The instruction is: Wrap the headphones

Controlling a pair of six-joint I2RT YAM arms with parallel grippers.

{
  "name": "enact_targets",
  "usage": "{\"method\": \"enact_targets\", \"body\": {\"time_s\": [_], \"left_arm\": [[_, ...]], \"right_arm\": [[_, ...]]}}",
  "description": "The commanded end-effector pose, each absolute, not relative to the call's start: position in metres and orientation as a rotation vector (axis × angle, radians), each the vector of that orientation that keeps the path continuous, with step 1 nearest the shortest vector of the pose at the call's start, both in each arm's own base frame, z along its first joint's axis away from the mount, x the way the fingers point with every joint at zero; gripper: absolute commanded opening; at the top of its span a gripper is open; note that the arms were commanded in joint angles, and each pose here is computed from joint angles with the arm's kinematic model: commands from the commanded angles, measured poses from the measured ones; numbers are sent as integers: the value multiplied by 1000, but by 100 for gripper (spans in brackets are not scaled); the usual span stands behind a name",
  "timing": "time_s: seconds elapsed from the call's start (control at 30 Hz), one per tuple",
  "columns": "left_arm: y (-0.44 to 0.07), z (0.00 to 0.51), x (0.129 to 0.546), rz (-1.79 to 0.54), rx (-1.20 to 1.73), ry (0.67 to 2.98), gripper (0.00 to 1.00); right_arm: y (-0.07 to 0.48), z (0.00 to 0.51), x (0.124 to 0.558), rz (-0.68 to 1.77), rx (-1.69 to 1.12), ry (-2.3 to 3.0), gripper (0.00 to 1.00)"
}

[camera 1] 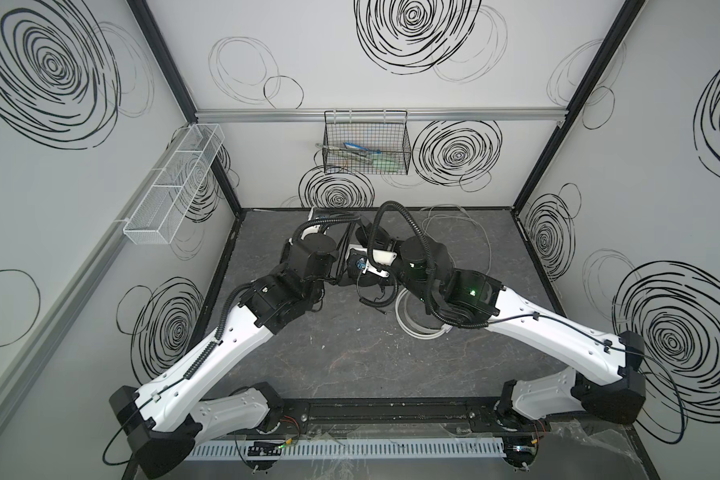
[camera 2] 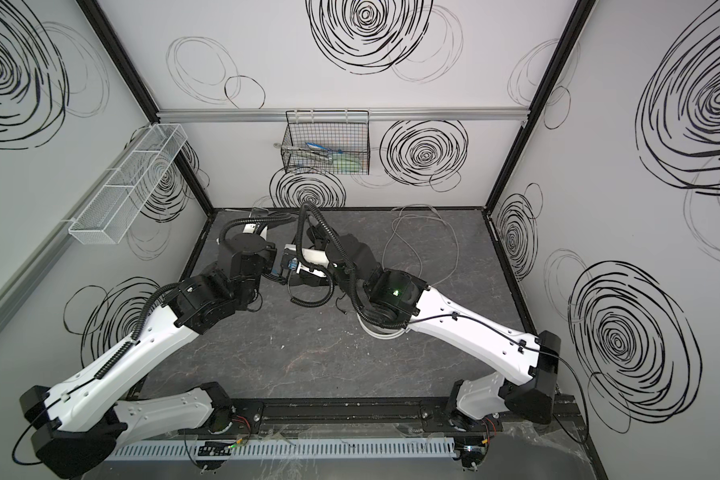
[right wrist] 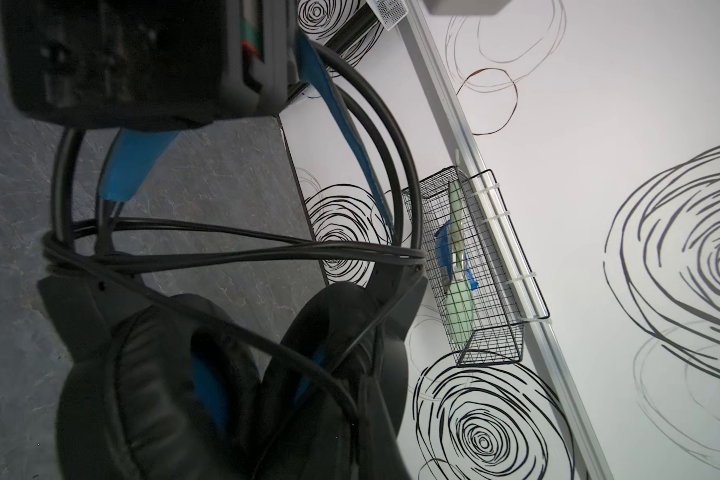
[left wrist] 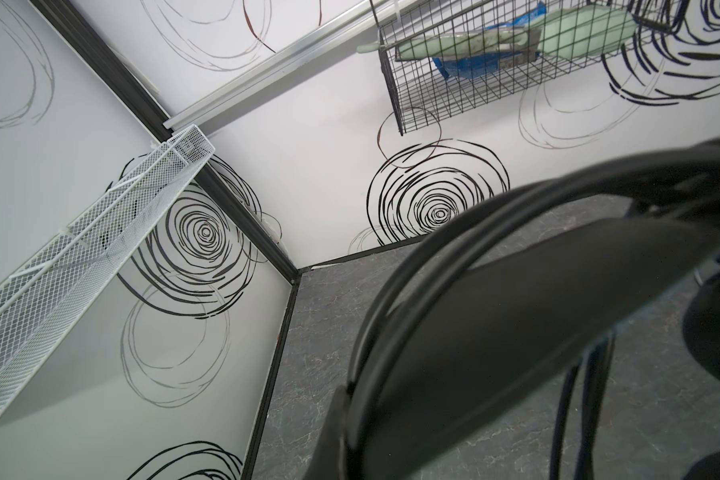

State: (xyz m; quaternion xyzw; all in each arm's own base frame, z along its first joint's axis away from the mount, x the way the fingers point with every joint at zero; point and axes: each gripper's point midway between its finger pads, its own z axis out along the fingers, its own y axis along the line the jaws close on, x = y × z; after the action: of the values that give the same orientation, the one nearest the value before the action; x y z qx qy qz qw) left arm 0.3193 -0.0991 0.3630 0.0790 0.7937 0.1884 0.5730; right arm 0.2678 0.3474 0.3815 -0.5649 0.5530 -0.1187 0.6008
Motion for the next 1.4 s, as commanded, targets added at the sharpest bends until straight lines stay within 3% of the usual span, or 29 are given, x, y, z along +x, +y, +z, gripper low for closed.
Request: {"method": "enact_targets", "body": {"time_s": [0.0,0.33,0.6,1.1,1.37], "left_arm": [[-108,378,312,400,273,1849,0],[-124,370,292,369,409,1925,0],[-144,359,286,307,535,1985,0],[-209,414,228,-310,711,1824,0],[-227,429,224,-423,717,1789,0]], "right_arm": [[324,441,282,-340,-1078,1231,2],[284,448,322,-223,-902,1352,3],[282,451,340,-278,-847,1357,3],[254,447,360,15,-681,1462,8],[269,446,335,181,-773,1385,14]]}}
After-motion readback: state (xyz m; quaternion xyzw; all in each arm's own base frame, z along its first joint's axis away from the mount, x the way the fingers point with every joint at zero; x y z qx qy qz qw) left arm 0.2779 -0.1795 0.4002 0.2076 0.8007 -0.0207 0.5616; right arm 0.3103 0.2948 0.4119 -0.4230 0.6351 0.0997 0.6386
